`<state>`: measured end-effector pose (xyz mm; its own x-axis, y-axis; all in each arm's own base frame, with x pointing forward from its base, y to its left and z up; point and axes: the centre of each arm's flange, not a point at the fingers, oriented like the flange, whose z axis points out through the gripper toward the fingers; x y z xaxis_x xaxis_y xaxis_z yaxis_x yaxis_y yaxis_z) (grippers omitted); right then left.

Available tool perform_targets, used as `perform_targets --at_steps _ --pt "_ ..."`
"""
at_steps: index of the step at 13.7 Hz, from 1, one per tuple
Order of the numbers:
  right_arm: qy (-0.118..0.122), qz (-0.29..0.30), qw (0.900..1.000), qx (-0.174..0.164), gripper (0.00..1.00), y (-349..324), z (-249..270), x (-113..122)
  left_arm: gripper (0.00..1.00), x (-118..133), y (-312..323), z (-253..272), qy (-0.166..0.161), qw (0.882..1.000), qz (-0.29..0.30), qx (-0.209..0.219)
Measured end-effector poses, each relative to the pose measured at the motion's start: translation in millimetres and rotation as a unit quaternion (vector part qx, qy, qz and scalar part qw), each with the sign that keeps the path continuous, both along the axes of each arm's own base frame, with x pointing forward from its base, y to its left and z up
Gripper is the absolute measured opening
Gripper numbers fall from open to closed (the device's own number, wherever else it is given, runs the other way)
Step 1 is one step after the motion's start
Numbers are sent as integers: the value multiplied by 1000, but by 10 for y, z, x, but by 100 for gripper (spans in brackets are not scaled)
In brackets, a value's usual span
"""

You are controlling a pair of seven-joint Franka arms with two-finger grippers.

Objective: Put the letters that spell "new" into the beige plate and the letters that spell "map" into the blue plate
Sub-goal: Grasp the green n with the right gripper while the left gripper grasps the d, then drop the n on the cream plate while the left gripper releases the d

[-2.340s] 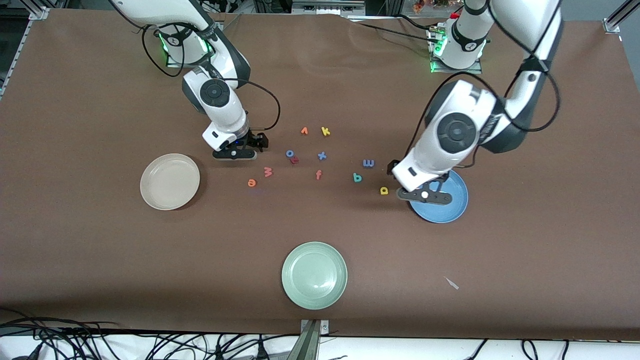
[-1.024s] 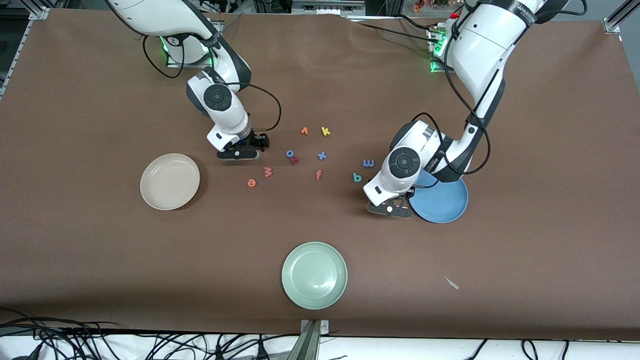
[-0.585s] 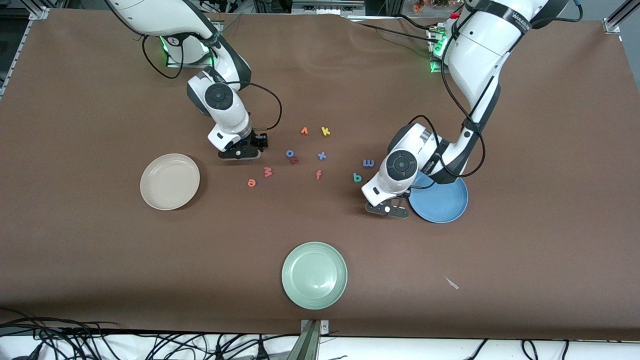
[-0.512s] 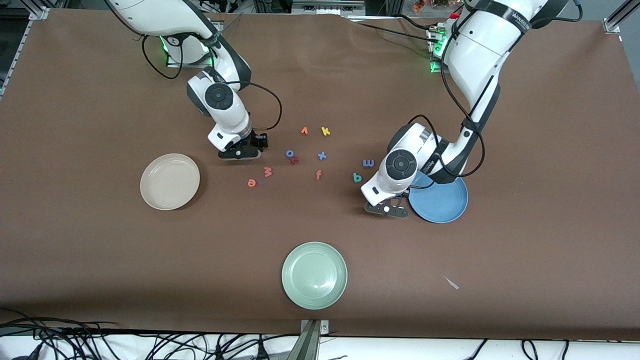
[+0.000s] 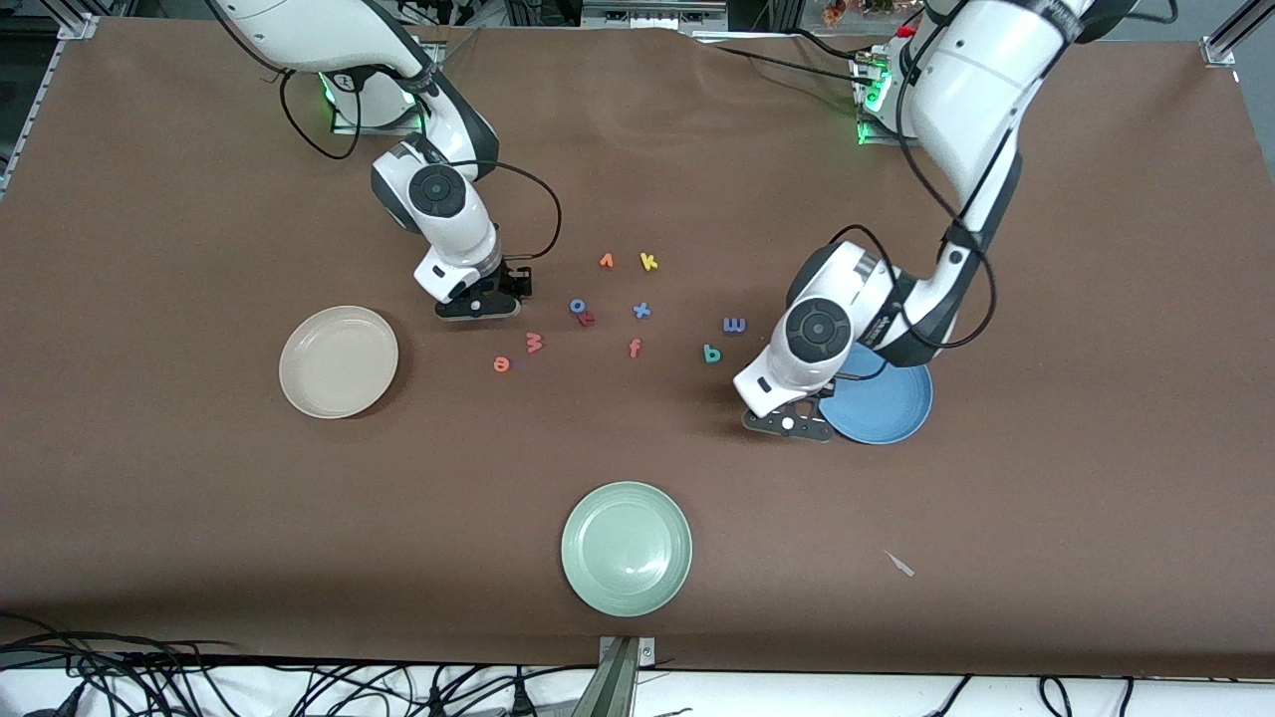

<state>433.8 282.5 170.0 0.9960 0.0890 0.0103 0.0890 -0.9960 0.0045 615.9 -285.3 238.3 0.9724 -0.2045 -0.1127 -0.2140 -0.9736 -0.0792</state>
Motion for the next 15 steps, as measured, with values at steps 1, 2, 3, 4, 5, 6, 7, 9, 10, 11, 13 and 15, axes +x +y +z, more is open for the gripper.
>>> perform_targets --at_steps 1,2,3,4,5,6,7,9,10,11,13,15 --pt "-1 1 1000 0 68 0 0 9 27 61 182 182 5 1000 -19 3" --pt "-2 2 1000 -1 68 -6 0 22 27 129 397 305 11 999 -39 4" --pt "-4 4 1000 -2 68 -10 -1 34 27 195 628 363 16 998 -56 3" --pt "-4 4 1000 -2 68 -10 -1 41 27 246 841 346 23 998 -66 1" --pt "-5 5 1000 -2 68 -8 -1 45 27 269 1034 276 32 997 -69 0" --pt "-5 5 1000 -2 66 -6 2 49 27 268 1204 170 43 997 -67 1" --pt "-5 5 1000 -2 65 -5 3 53 27 245 1324 38 54 996 -65 0" --pt "-7 5 1000 -1 61 0 11 64 27 188 1387 -210 62 996 -65 -4" --pt "-8 5 1000 0 53 5 22 72 32 160 1361 -282 62 996 -67 -6" --pt "-8 5 1000 0 53 5 22 73 42 143 1330 -305 62 996 -68 -7" --pt "-11 4 1000 1 37 10 43 91 62 152 1255 -229 56 996 -72 -9" --pt "-11 4 1000 1 31 8 45 94 81 128 1061 -44 48 996 -74 -6"
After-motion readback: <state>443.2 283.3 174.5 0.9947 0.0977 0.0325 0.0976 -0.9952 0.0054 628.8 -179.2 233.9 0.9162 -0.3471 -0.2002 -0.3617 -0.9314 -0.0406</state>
